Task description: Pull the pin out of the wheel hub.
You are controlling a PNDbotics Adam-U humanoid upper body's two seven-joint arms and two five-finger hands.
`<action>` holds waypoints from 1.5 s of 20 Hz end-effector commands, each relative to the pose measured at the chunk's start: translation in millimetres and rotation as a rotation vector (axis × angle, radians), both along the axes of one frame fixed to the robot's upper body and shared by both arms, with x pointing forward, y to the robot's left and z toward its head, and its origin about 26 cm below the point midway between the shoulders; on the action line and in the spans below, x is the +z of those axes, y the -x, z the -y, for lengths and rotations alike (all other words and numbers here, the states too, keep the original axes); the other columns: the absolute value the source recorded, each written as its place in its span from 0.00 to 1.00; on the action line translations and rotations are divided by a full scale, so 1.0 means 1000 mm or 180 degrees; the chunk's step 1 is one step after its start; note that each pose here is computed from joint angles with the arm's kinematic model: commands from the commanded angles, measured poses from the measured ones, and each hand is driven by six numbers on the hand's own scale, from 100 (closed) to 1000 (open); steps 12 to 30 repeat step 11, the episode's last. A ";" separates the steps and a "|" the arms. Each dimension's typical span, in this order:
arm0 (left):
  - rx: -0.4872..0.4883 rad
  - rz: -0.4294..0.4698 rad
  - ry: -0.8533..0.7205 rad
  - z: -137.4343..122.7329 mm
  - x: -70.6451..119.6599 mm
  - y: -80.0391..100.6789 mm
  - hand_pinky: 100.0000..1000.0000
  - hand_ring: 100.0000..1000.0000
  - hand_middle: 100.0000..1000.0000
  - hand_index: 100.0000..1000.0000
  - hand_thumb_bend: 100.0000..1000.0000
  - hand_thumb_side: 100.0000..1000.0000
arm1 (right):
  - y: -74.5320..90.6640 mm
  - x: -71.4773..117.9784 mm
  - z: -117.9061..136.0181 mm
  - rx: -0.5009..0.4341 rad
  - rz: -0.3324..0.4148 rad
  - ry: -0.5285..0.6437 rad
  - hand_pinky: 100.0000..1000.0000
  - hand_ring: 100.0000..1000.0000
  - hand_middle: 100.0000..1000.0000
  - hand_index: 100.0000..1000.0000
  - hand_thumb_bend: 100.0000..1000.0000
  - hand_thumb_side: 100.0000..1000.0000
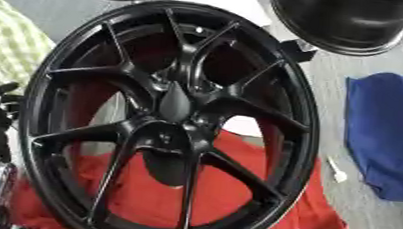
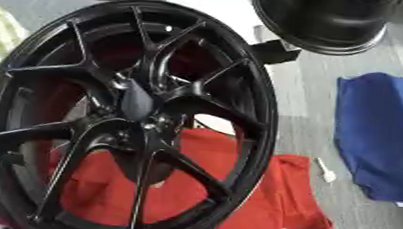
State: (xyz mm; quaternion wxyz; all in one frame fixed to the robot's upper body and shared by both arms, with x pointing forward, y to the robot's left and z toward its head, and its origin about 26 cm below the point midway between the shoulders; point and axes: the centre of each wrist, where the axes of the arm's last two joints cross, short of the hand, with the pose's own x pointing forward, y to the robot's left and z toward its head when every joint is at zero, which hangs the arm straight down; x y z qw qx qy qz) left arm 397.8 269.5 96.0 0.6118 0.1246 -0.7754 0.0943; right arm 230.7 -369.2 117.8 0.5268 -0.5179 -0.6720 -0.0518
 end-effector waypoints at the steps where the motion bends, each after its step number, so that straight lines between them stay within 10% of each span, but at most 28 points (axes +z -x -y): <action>1: 0.0012 0.0097 -0.0014 -0.002 0.009 -0.001 0.62 0.49 0.44 0.68 0.02 1.00 | -0.003 0.012 0.001 -0.0055 0.0303 -0.0149 0.70 0.89 0.77 0.87 0.00 0.54; 3: 0.0009 0.0104 -0.0016 -0.001 0.010 -0.001 0.62 0.49 0.44 0.68 0.02 1.00 | -0.007 0.017 -0.002 -0.0036 0.0472 -0.0323 0.69 0.87 0.72 0.84 0.00 0.43; 11: -0.0004 0.0154 -0.0008 0.002 0.011 -0.001 0.61 0.49 0.43 0.68 0.02 1.00 | -0.040 0.008 -0.011 0.0709 0.0788 -0.0890 0.69 0.90 0.73 0.87 0.00 0.65; 30: -0.0004 0.0154 -0.0008 0.002 0.011 -0.001 0.61 0.49 0.43 0.68 0.02 1.00 | -0.040 0.008 -0.011 0.0709 0.0788 -0.0890 0.69 0.90 0.73 0.87 0.00 0.65</action>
